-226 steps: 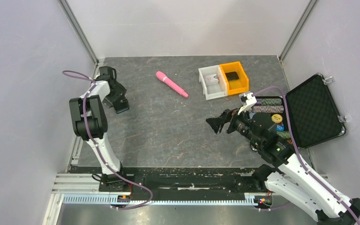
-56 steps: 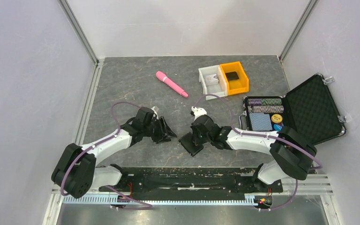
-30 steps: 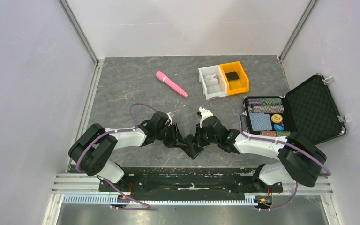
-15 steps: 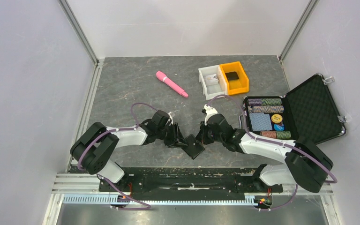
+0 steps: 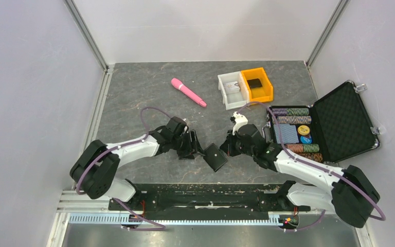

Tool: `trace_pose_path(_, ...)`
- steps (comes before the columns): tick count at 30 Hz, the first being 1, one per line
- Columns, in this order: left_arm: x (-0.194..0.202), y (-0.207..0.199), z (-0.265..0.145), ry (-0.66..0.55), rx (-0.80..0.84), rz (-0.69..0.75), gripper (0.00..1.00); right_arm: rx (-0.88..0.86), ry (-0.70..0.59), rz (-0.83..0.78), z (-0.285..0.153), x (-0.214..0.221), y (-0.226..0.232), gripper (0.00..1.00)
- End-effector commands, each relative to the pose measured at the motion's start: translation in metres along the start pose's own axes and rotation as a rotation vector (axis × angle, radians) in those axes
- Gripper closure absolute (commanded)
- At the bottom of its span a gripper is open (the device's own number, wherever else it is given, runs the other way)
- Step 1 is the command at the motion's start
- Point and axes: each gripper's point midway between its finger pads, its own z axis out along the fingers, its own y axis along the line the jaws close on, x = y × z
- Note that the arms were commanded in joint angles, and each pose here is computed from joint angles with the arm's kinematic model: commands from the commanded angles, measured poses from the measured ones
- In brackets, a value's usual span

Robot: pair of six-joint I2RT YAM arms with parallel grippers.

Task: Take the credit cards out of the card holder
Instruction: Open the card holder at the corner of the board, then remove the credit card from the card holder.

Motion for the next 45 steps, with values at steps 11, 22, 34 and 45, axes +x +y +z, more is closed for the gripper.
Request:
trace_pose_path(11,-0.024,-0.039,-0.049,-0.145,0.078,0.103,0.18,-0.312,-0.139,0.154,-0.028,-0.034,0.061,1.00)
trace_pose_path(22,-0.014,-0.025,-0.044,-0.133,0.070,0.073,0.19,-0.333,-0.172,0.187,-0.035,-0.043,0.066,1.00)
trace_pose_path(34,-0.004,0.001,-0.038,-0.112,-0.012,0.066,0.25,0.006,-0.101,0.130,-0.012,0.000,-0.021,1.00)
trace_pose_path(45,-0.001,0.006,-0.031,-0.095,-0.017,0.055,0.36,0.169,-0.032,0.147,-0.011,0.040,-0.070,1.00)
